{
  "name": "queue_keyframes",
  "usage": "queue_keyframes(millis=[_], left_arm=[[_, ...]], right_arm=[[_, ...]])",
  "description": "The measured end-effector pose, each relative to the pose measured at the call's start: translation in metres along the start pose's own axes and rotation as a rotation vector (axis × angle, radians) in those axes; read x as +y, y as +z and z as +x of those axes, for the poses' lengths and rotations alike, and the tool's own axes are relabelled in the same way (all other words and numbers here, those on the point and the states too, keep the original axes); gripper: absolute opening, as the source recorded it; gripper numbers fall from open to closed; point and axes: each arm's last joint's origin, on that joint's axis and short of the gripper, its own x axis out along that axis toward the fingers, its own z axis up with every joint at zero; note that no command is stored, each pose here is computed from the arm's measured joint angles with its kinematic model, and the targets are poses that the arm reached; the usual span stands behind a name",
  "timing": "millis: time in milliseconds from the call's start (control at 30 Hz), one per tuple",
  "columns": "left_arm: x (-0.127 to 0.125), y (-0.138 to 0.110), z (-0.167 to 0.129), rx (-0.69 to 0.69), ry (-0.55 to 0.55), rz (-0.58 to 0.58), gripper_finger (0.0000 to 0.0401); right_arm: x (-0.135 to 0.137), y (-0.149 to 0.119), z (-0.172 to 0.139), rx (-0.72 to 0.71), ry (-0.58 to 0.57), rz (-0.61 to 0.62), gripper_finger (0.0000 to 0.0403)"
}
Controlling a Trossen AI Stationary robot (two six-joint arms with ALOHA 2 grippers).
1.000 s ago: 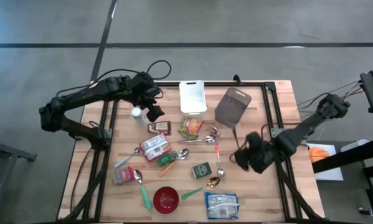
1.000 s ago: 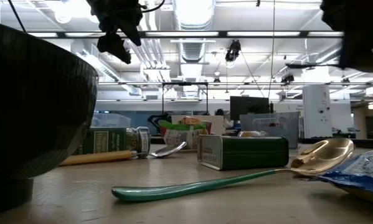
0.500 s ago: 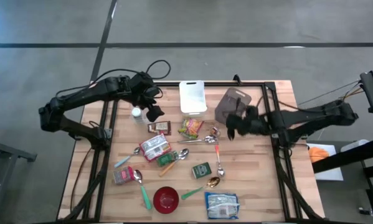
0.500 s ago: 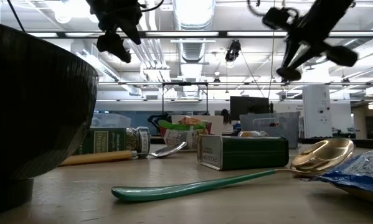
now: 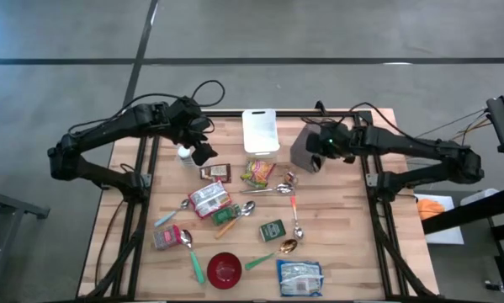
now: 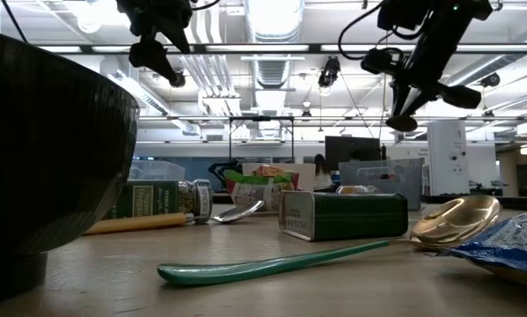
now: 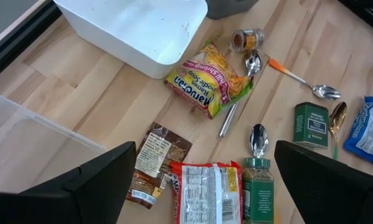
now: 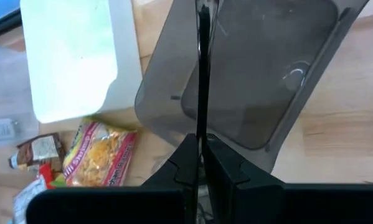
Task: Pick & Place Food Item
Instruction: Put the black spoon into the black bin
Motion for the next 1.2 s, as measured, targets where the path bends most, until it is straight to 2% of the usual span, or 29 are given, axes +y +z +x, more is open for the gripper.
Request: queue_keyframes(millis=[167,400,633,733,900,1200], left_arm=[[0.0,0.0,-0.001,-0.002,-0.001,0.004,0.0387],[0.0,0.0,-0.001,-0.003,-0.001,0.004,0.0387],[0.0,0.0,-0.001,-0.005,-0.001,0.004,0.0387],[0.0,0.0,-0.001,-0.005,-0.001,0.004,0.0387],[0.0,0.0,-0.001,-0.005,-0.001,0.003,0.0387],[0.0,0.0,-0.001,-0.002,0.0,0.003,0.0387]], right_arm=[[-0.003,0.01,0.002,-0.009,-0.014,0.03,0.0011],[-0.013,0.037,0.002,0.047,-0.058,0.009,0.0011],[-0.002,0.046,0.004,0.064,-0.072,-0.033,0.0011],[0.008,0.049,0.014,0.089,-0.099,-0.127,0.0011],[0.022,0.053,0.037,0.145,-0.161,-0.217,0.0011],[0.033,0.056,0.067,0.231,-0.283,-0.272,0.0011]])
